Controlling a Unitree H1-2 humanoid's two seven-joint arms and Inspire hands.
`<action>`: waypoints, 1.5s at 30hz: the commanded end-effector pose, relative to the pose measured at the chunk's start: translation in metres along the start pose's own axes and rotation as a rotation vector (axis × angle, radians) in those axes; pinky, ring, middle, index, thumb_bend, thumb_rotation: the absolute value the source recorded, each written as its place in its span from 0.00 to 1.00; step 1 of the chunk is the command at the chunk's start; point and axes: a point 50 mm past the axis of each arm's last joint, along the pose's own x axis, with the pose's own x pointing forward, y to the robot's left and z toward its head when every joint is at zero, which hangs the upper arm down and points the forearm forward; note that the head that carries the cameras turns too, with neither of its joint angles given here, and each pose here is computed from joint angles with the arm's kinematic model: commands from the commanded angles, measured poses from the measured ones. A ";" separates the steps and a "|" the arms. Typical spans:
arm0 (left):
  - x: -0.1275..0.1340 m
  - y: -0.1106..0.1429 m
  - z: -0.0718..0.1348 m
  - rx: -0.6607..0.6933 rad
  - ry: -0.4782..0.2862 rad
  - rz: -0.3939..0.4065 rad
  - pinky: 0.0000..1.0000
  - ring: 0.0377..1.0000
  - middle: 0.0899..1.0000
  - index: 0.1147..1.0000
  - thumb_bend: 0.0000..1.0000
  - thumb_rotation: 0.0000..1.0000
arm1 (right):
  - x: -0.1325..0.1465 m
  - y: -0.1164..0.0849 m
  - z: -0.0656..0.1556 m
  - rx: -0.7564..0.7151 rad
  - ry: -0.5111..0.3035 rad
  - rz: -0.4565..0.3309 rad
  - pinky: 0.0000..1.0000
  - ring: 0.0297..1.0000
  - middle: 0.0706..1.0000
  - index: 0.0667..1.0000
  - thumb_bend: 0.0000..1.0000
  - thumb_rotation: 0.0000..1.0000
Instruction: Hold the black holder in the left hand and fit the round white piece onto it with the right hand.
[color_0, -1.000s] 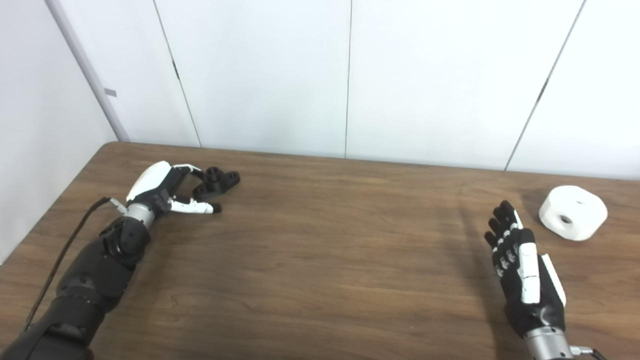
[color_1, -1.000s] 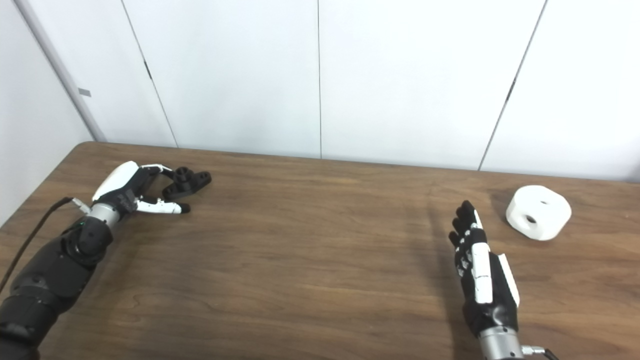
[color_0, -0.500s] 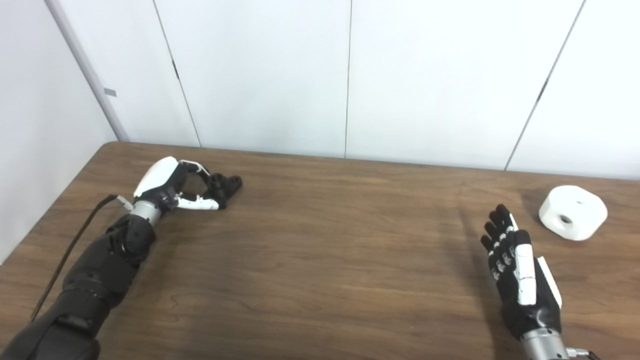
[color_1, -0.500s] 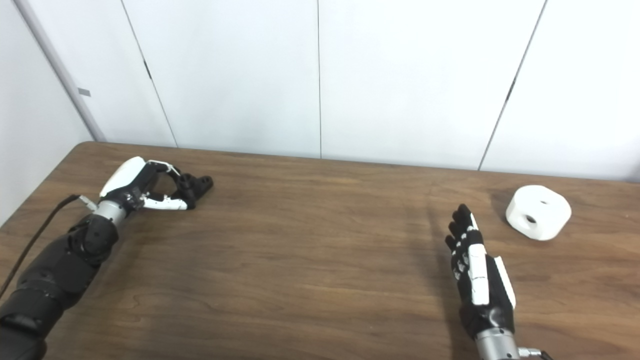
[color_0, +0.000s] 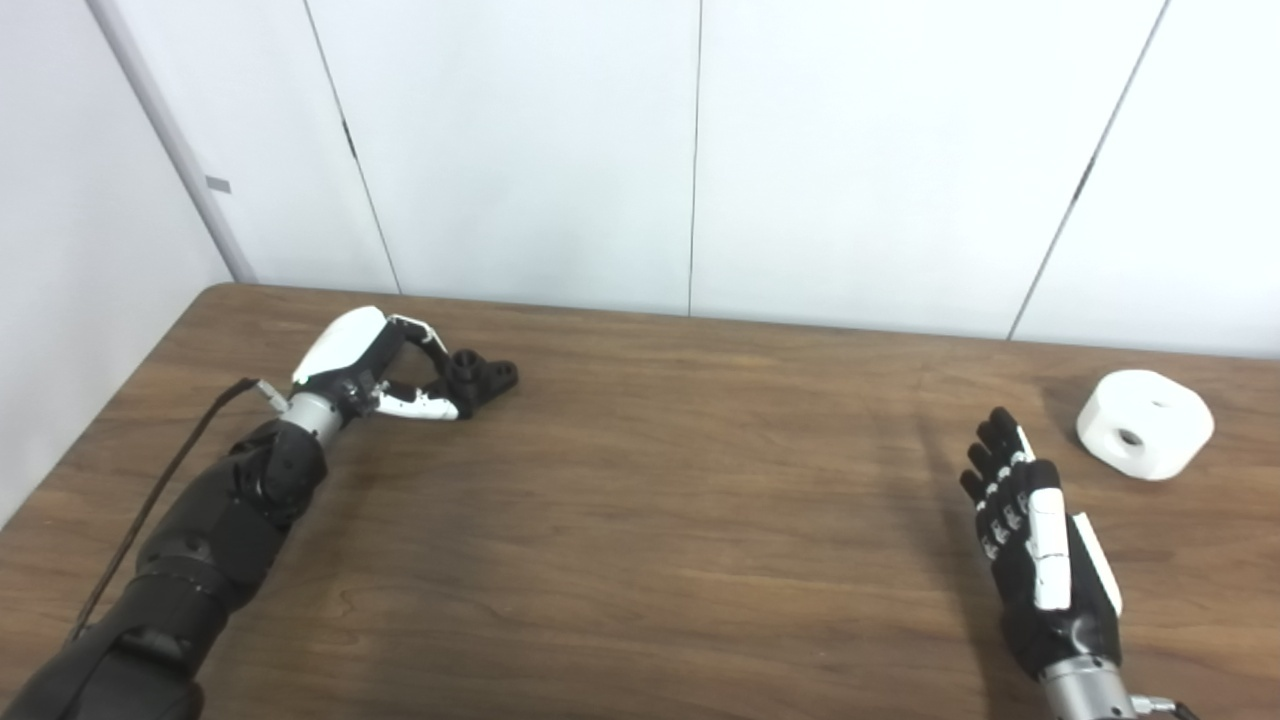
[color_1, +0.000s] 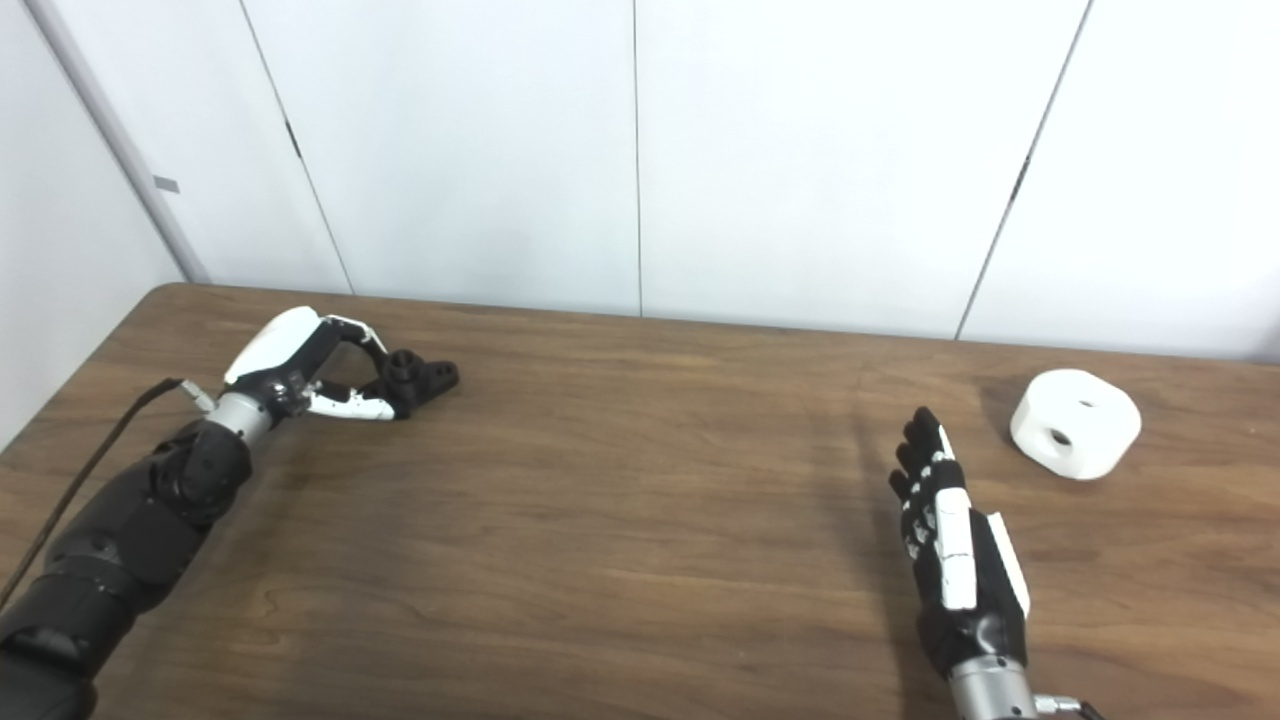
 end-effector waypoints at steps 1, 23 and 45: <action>0.008 0.022 0.014 0.013 -0.064 0.053 0.92 0.84 0.64 0.42 0.52 0.04 | 0.007 0.005 0.019 0.003 -0.095 0.009 1.00 1.00 1.00 0.98 0.48 1.00; -0.010 -0.037 0.086 -0.015 -0.267 -0.041 1.00 0.89 0.66 0.41 0.52 0.05 | 0.008 0.005 0.030 -0.013 -0.109 0.007 1.00 1.00 1.00 0.98 0.49 1.00; -0.046 -0.084 0.156 -0.099 -0.505 -0.088 1.00 0.90 0.65 0.41 0.52 0.05 | 0.007 0.022 0.037 -0.013 -0.110 0.010 1.00 1.00 1.00 0.98 0.52 1.00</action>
